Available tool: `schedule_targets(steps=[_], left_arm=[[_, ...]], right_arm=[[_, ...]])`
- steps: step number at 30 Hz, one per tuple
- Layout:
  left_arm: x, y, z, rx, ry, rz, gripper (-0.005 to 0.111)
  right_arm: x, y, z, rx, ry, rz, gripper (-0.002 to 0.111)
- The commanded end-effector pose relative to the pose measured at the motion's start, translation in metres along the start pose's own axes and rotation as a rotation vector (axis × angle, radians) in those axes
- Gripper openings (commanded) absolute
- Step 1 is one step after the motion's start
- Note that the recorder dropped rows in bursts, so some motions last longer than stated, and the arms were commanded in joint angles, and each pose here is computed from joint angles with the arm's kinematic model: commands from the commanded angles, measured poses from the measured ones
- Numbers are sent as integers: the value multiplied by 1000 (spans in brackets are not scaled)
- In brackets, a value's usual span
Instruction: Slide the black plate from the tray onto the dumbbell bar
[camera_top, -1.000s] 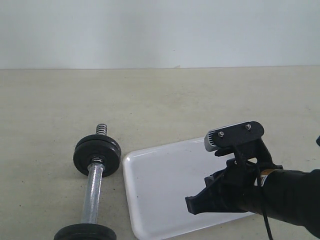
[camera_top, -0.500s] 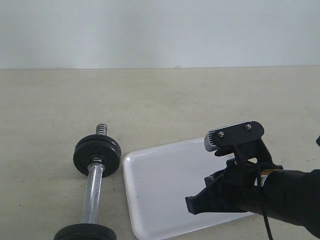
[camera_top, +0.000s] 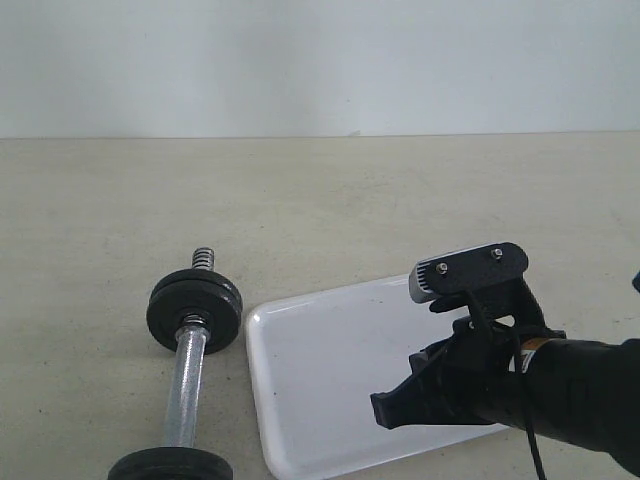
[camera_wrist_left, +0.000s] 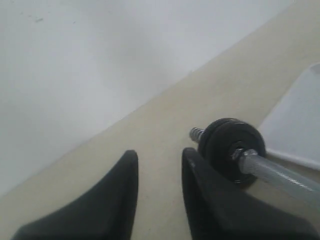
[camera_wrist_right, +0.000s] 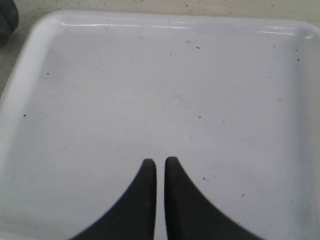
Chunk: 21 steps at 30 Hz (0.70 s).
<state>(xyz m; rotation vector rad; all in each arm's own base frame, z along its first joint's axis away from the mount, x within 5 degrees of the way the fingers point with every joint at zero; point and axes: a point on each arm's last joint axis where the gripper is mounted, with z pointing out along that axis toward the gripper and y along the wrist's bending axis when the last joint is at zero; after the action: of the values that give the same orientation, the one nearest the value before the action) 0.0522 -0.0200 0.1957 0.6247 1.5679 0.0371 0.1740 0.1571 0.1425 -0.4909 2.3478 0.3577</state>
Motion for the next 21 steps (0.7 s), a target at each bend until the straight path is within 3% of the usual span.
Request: schedule_targets(steps=[1, 5, 7, 14, 21], left_arm=[[5, 6, 0, -130, 66, -137, 27], [12, 7, -1, -229, 137, -342, 27], [17, 6, -1, -262, 207, -379, 27], [21, 11, -3, -395, 243, -428, 27], [21, 12, -3, -406, 244, -434, 27]], right_arm=[[0, -1, 0, 3, -8, -4, 1], [0, -1, 0, 3, -8, -4, 1], [0, -1, 0, 3, -8, -4, 1], [0, -1, 0, 3, -8, -4, 1], [0, -1, 0, 3, -8, -4, 1]])
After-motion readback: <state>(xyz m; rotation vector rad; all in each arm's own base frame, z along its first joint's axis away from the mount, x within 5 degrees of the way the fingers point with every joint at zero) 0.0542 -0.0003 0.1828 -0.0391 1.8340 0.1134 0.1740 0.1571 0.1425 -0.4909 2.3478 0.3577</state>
